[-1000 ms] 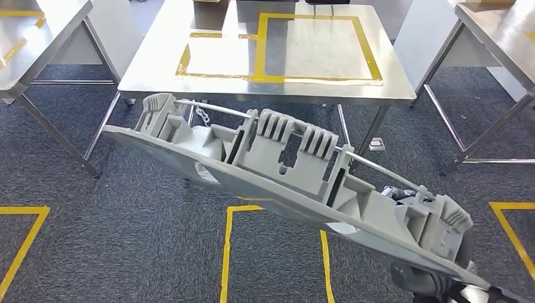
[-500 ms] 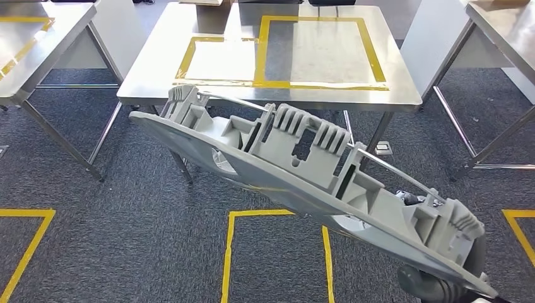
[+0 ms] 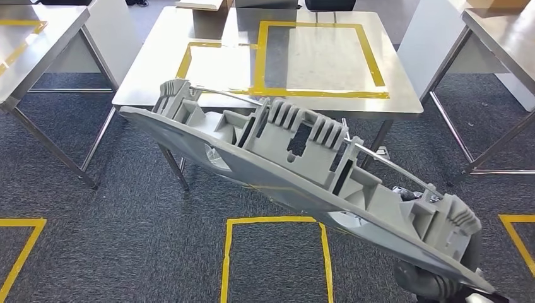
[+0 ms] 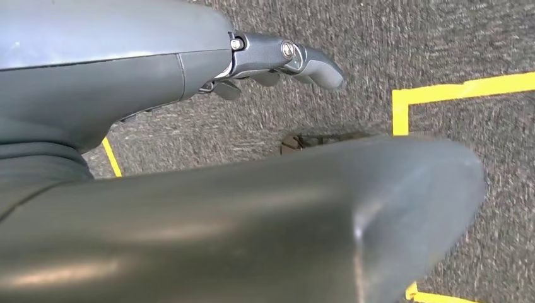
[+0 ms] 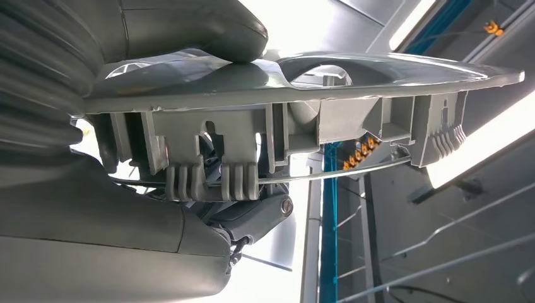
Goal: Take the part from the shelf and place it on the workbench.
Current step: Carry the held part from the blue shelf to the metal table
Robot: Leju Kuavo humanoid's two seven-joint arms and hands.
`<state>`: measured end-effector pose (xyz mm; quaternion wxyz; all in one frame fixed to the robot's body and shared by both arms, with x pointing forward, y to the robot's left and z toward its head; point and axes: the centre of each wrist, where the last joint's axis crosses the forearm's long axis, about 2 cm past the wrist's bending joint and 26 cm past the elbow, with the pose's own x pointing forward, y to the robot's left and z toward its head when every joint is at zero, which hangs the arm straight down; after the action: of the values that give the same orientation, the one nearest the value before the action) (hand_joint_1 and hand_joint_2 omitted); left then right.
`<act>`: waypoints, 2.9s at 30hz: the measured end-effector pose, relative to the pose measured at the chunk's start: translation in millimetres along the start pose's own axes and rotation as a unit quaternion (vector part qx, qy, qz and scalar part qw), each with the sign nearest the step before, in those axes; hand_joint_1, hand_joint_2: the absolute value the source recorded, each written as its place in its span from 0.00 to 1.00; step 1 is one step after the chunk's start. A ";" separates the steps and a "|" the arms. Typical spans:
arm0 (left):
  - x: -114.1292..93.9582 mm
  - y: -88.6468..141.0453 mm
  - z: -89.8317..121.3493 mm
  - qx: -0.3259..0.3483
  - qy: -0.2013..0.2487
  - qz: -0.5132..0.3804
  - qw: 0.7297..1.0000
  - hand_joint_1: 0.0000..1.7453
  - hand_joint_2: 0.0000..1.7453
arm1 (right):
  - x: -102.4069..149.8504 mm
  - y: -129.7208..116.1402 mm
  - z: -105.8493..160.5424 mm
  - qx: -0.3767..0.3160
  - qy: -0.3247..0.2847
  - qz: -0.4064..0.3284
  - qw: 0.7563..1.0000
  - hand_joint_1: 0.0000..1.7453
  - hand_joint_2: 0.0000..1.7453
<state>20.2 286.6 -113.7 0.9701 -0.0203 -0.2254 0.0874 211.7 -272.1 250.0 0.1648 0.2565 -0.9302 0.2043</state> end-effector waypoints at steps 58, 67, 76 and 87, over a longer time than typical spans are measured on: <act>-1.7 -3.6 0.5 0.017 0.003 0.015 1.000 0.00 0.00 | -36.2 22.6 -31.4 -0.003 -0.029 -0.035 0.999 1.00 1.00; 1.0 -3.4 -0.6 0.014 0.006 0.010 1.000 0.00 0.00 | -37.3 22.3 -29.3 0.002 -0.022 -0.026 0.999 1.00 1.00; 3.9 -4.1 -1.8 0.014 0.005 0.008 1.000 0.00 0.00 | -37.9 23.2 -29.3 0.000 -0.021 -0.022 1.000 1.00 1.00; 4.4 -2.3 -1.9 0.013 0.006 -0.001 1.000 0.00 0.00 | -34.2 25.6 -29.1 -0.010 -0.024 -0.012 1.000 1.00 1.00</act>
<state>25.3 285.1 -113.3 0.9718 -0.0082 -0.2180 0.0890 231.5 -224.5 253.5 0.1479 0.2705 -0.9328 0.1866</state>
